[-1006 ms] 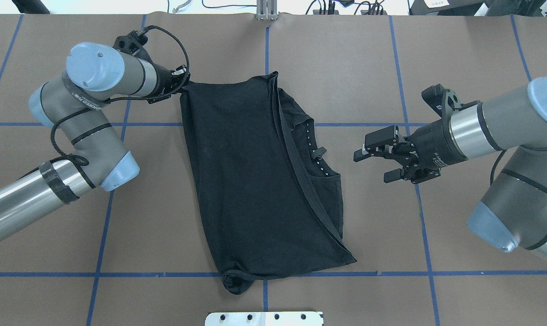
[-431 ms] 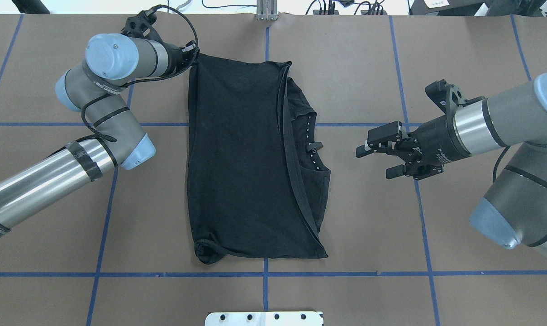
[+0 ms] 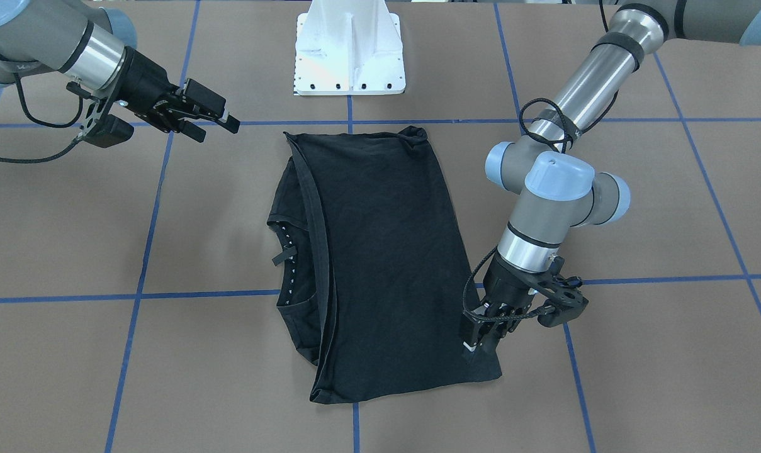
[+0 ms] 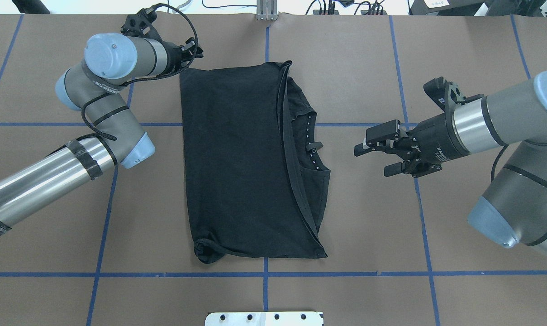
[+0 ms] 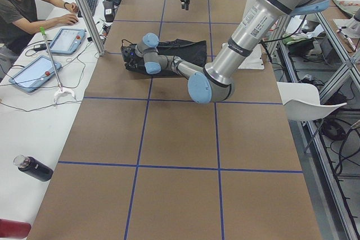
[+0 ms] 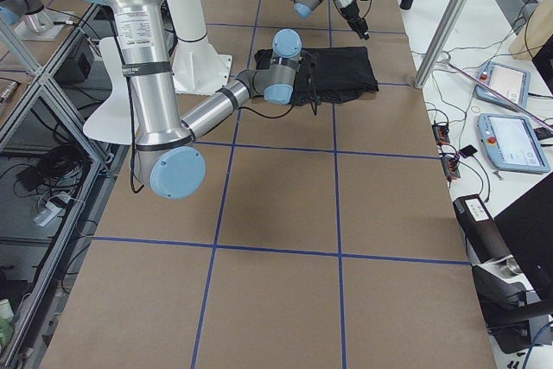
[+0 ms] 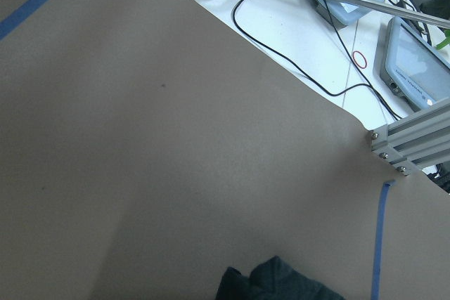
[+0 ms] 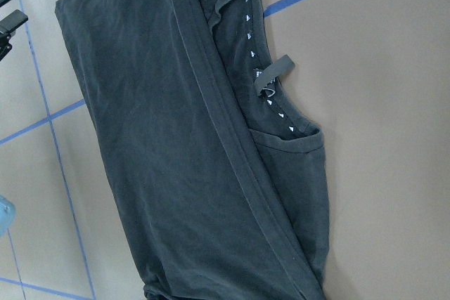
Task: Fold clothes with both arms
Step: 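Release the left gripper and move the right gripper to the shirt's side edge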
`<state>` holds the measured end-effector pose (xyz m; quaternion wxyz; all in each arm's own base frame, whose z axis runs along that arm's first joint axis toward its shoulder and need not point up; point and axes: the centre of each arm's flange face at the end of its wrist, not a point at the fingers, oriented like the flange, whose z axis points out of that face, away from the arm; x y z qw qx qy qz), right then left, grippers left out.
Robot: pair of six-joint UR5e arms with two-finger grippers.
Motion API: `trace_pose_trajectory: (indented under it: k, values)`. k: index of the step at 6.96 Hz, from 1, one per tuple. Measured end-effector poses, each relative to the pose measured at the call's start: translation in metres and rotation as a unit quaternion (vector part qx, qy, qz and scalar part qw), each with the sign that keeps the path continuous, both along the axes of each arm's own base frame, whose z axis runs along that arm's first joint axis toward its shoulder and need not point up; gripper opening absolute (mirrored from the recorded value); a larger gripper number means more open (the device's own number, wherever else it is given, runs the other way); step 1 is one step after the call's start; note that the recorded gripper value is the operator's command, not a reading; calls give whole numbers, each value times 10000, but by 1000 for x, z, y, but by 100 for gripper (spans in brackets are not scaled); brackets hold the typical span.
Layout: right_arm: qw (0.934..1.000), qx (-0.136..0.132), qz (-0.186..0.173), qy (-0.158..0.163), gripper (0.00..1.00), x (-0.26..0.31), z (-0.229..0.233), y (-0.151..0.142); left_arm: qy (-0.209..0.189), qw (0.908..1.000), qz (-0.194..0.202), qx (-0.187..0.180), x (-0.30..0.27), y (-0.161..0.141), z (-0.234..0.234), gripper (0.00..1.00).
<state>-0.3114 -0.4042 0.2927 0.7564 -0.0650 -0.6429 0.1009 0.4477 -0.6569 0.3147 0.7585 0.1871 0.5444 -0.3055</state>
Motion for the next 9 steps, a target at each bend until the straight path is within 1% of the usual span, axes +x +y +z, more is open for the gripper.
trace_pose_trajectory:
  k: [1, 2, 3, 4, 5, 6, 7, 8, 9]
  values:
    - [9999, 87, 42, 36, 100, -3, 1, -2, -78, 9998, -6, 157, -15, -5, -3, 100]
    - [9998, 146, 121, 101, 100, -11, 1, -10, -285, 9987, 127, 409, -32, -3, 1, 100]
    - [9993, 183, 202, 245, 100, -25, -3, -23, -483, 9962, 347, 639, -49, 5, 13, 100]
    - [9976, 285, 307, 545, 100, -41, -14, -38, -551, 9938, 529, 803, -70, 18, 24, 100]
    - [9939, 499, 376, 912, 100, -58, -27, -46, -520, 9922, 669, 912, -88, 36, 29, 100]
    - [9882, 759, 419, 1266, 100, -80, -35, -44, -455, 9910, 787, 983, -102, 55, 33, 100]
    - [9812, 1051, 475, 1548, 100, -108, -37, -29, -396, 9900, 893, 1015, -112, 71, 36, 100]
    - [9717, 1408, 522, 1823, 100, -138, -35, -7, -371, 9896, 956, 1014, -121, 83, 41, 100]
    - [9576, 1831, 486, 2169, 100, -164, -30, 15, -366, 9895, 977, 1005, -129, 92, 47, 100]
